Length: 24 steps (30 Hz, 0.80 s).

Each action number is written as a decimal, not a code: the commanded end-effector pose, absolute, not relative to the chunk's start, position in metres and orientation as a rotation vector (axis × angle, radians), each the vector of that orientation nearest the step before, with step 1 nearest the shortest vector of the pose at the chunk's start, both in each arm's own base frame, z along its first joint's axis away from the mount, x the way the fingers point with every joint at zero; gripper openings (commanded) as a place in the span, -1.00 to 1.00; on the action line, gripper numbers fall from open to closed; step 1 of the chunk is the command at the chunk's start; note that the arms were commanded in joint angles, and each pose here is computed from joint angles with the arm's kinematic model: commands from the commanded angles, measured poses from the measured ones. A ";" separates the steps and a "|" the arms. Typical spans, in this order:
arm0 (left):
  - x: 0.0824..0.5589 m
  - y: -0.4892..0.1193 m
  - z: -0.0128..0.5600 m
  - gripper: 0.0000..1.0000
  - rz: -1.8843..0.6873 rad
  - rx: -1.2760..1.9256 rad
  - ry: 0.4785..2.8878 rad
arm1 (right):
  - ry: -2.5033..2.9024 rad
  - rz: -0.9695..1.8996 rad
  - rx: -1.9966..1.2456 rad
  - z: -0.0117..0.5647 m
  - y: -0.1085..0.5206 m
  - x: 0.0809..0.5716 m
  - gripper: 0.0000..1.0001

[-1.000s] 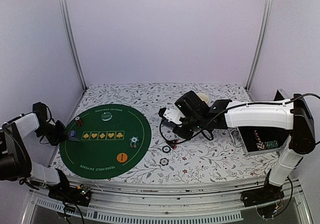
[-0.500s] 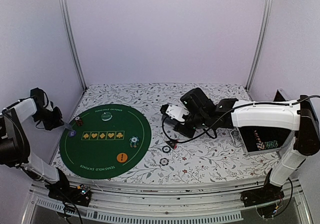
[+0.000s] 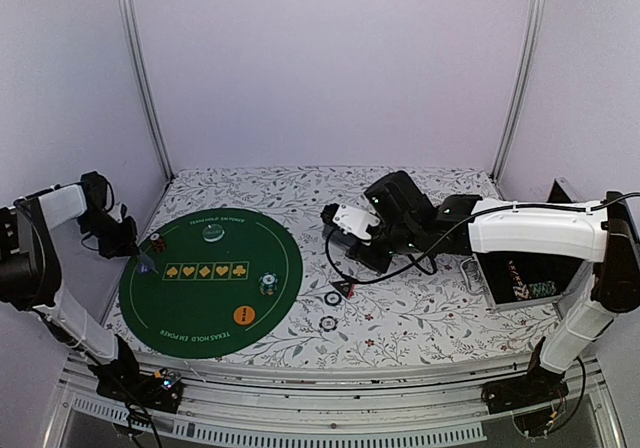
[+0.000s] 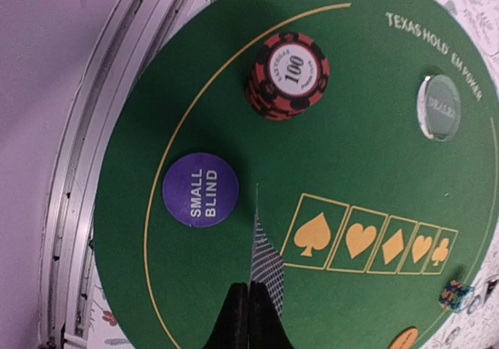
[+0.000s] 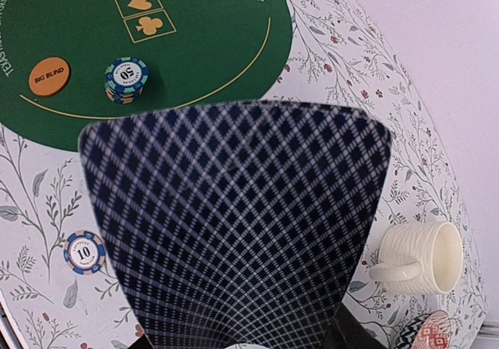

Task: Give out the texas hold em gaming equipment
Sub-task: Distribute the poker card in the big blind area.

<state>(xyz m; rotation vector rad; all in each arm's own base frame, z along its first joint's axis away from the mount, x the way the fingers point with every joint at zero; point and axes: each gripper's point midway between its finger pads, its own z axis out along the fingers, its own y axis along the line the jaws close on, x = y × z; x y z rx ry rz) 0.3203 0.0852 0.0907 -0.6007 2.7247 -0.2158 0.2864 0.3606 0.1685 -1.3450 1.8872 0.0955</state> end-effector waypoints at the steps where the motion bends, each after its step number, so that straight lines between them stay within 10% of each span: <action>1: 0.310 0.085 0.091 -1.00 -0.108 -0.554 2.787 | 1.833 0.131 -1.309 0.193 0.361 0.287 -0.09; 24: 0.317 -0.002 0.119 -1.00 -0.326 -0.221 2.761 | 1.839 0.107 -1.310 0.192 0.358 0.289 -0.09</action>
